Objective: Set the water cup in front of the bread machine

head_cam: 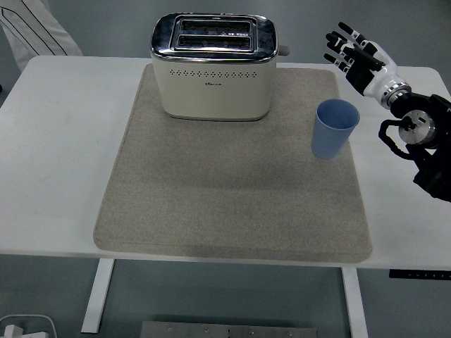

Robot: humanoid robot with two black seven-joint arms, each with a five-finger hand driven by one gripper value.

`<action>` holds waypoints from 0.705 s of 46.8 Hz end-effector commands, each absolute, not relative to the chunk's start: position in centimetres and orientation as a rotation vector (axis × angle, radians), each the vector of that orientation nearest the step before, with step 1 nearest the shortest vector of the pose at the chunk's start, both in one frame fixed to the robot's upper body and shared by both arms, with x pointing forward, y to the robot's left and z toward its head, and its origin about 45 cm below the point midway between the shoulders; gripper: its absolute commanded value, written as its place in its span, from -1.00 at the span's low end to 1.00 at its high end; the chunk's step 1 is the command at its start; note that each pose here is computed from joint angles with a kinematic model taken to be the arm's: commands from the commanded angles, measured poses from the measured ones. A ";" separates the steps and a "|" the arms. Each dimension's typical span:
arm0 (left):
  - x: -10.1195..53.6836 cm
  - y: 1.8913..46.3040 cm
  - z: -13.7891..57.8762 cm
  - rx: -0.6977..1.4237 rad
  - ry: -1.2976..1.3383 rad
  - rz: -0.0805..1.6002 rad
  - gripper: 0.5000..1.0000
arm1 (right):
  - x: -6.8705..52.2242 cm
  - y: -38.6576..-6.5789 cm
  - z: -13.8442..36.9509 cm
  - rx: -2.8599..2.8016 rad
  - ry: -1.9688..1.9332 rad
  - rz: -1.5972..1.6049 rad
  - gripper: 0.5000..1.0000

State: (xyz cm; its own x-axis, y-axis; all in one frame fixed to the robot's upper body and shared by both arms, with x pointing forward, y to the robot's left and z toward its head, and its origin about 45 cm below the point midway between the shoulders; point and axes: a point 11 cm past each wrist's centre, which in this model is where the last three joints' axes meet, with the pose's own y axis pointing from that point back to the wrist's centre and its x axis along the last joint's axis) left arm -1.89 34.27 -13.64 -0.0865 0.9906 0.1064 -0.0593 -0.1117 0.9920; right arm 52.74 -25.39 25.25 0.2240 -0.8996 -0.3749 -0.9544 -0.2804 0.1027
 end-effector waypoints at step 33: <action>-1.9 34.7 -13.6 1.211 1.160 1.391 1.00 | 52.8 -25.8 25.8 -2.341 1.775 0.536 0.72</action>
